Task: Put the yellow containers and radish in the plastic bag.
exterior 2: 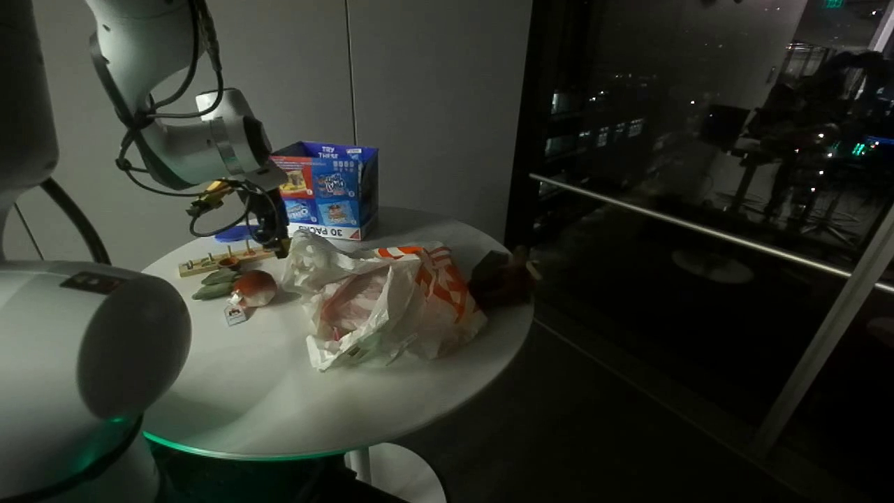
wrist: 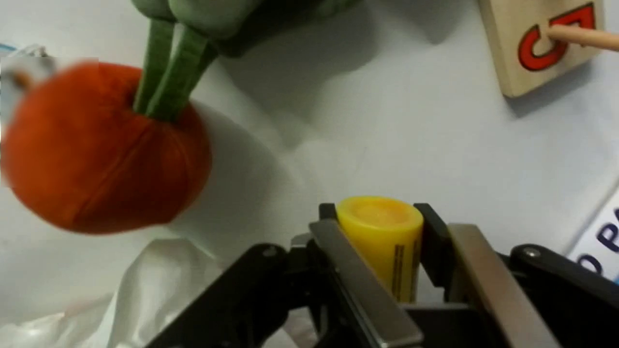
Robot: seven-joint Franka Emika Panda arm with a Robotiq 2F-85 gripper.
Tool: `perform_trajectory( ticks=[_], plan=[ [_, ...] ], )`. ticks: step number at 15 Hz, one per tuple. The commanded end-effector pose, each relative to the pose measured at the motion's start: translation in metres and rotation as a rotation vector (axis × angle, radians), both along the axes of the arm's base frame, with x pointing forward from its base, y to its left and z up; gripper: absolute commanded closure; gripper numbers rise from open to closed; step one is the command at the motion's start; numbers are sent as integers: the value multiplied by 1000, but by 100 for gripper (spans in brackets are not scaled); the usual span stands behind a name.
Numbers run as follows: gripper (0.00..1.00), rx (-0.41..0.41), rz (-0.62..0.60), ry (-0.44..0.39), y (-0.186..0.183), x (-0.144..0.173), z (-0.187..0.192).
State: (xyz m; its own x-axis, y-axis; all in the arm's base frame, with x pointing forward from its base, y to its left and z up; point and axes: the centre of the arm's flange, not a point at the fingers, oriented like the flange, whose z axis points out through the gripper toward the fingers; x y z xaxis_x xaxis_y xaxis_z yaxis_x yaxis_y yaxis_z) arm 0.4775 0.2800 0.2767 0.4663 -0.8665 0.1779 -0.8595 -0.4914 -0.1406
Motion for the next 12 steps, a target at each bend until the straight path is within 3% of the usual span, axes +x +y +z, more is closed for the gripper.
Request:
perform_trajectory(
  ticks=[1,4,8,12],
  plan=[
    [80,-59,-23,-139,-28,-17,60],
    [80,-112,-106,-224,-65,-24,94],
    [79,-191,-269,-279,-125,-37,122],
    [79,-262,-386,-186,-175,-61,124]
  ],
)
